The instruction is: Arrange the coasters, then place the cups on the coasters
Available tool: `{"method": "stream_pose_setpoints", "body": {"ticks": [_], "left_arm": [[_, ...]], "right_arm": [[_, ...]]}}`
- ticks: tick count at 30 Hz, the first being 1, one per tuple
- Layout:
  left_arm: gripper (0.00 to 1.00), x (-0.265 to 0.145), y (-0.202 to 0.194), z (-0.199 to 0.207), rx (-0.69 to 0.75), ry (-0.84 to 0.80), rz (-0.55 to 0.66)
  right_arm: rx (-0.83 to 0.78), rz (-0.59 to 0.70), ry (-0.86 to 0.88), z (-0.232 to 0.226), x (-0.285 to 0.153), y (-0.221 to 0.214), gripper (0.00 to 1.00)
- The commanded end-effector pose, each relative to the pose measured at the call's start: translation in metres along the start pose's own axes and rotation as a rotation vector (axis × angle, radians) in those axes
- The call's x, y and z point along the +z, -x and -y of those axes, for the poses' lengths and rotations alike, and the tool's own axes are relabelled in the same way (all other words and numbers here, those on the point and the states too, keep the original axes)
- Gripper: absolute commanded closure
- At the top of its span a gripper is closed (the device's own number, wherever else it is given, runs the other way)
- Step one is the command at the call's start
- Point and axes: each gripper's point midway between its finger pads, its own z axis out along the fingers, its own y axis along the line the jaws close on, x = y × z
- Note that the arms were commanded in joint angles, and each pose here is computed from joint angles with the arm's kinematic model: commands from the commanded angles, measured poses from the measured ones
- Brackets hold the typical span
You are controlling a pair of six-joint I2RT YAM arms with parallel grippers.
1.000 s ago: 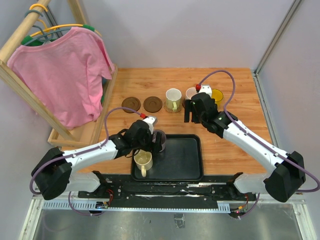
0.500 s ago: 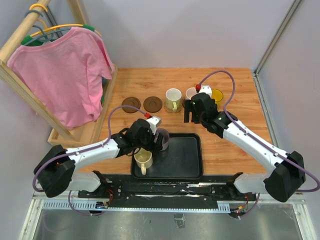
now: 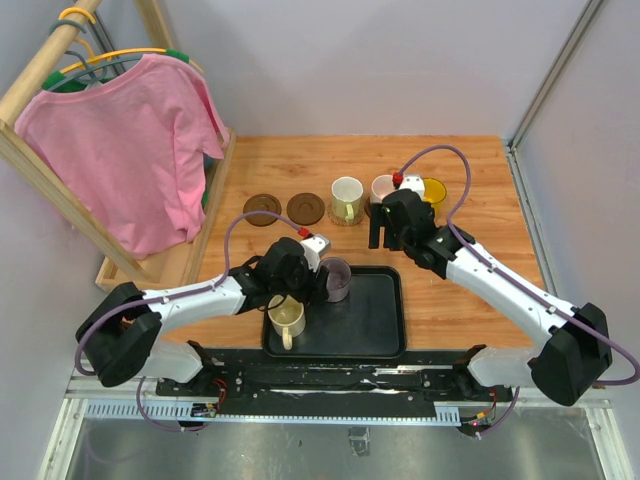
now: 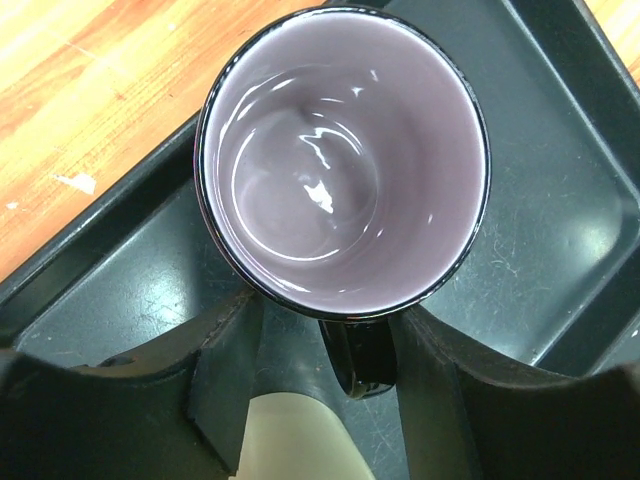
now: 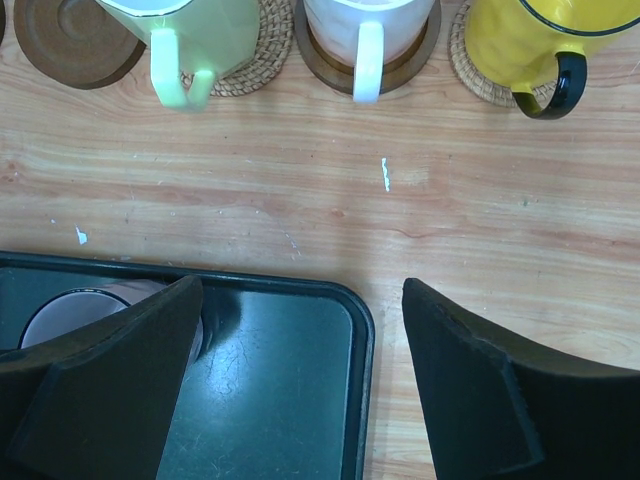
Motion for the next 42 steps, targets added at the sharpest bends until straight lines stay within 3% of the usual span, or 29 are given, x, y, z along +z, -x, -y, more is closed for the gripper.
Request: {"method": "stream_pose_setpoints", "body": {"ticks": [1,10,15,19,23,28,36,42], "left_arm": [[0.45,0.001,0.005,0.007,0.031,-0.019,-0.006],[0.44,-0.001,0.005,0.002,0.033,0.017,-0.013],[0.49,0.005,0.007,0.000,0.028,0.029,-0.012],[0.65,0.011,0.008,0.001,0.024,0.025,-0.018],[0.87,0.012,0.007,0.003,0.029,0.015,-0.022],[0.92,0.008,0.009,0.005,0.033,0.016,-0.015],[0.99,-0.020,0.059,0.006,0.005,0.075,0.160],[0.99,-0.053,0.106,-0.004,-0.048,0.180,0.312]], "right_arm": [[0.014,0.027,-0.001,0.001,-0.006,0.002,0.18],[0.021,0.012,0.007,-0.002,-0.003,-0.002,0.17],[0.020,0.014,0.009,-0.002,-0.003,-0.002,0.17],[0.019,0.008,0.014,-0.003,-0.003,-0.003,0.17],[0.018,0.001,0.020,-0.005,-0.002,-0.005,0.17],[0.015,-0.003,0.020,-0.005,-0.001,-0.006,0.17],[0.013,-0.003,0.023,-0.005,-0.002,-0.006,0.17],[-0.004,-0.013,-0.009,0.006,-0.002,-0.016,0.17]]}}
